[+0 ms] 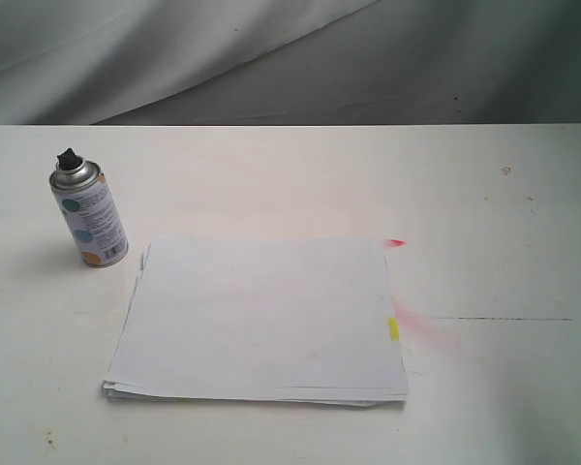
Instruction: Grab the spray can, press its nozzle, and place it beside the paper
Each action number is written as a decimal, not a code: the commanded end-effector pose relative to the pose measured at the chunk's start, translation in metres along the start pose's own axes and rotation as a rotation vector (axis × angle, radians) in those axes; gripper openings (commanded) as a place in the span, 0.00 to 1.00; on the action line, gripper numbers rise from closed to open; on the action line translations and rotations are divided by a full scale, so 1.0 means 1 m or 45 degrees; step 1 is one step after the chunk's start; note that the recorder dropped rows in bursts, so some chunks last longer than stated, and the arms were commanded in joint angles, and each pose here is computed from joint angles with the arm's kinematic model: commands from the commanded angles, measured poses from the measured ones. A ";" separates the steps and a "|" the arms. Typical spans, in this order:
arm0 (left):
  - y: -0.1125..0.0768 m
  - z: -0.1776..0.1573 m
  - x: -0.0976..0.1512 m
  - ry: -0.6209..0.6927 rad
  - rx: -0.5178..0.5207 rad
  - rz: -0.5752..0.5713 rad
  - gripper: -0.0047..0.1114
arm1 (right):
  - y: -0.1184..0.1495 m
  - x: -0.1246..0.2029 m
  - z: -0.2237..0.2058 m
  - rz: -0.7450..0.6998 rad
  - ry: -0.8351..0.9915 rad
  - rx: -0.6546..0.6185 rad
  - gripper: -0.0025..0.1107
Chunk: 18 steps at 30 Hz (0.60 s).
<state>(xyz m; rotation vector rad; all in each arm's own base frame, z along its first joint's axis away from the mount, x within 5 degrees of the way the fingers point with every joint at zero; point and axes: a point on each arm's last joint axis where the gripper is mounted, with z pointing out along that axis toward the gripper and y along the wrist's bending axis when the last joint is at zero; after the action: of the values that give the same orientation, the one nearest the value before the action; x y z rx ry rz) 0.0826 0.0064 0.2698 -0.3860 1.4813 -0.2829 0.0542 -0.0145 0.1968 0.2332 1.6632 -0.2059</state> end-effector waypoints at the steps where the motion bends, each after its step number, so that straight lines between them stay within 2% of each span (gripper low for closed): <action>1: 0.000 -0.001 0.000 -0.008 0.006 -0.003 0.05 | 0.000 0.001 0.000 -0.015 0.004 0.007 0.02; 14: 0.000 -0.001 0.000 -0.008 0.006 -0.003 0.05 | 0.000 0.001 0.000 -0.015 0.004 0.007 0.02; 18: 0.002 -0.001 0.004 0.013 -0.005 0.088 0.05 | 0.000 0.001 0.000 -0.015 0.004 0.007 0.02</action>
<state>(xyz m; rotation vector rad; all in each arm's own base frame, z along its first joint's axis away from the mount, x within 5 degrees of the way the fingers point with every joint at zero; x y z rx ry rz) 0.0826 0.0064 0.2698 -0.3616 1.4862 -0.2569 0.0542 -0.0145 0.1968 0.2348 1.6629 -0.2045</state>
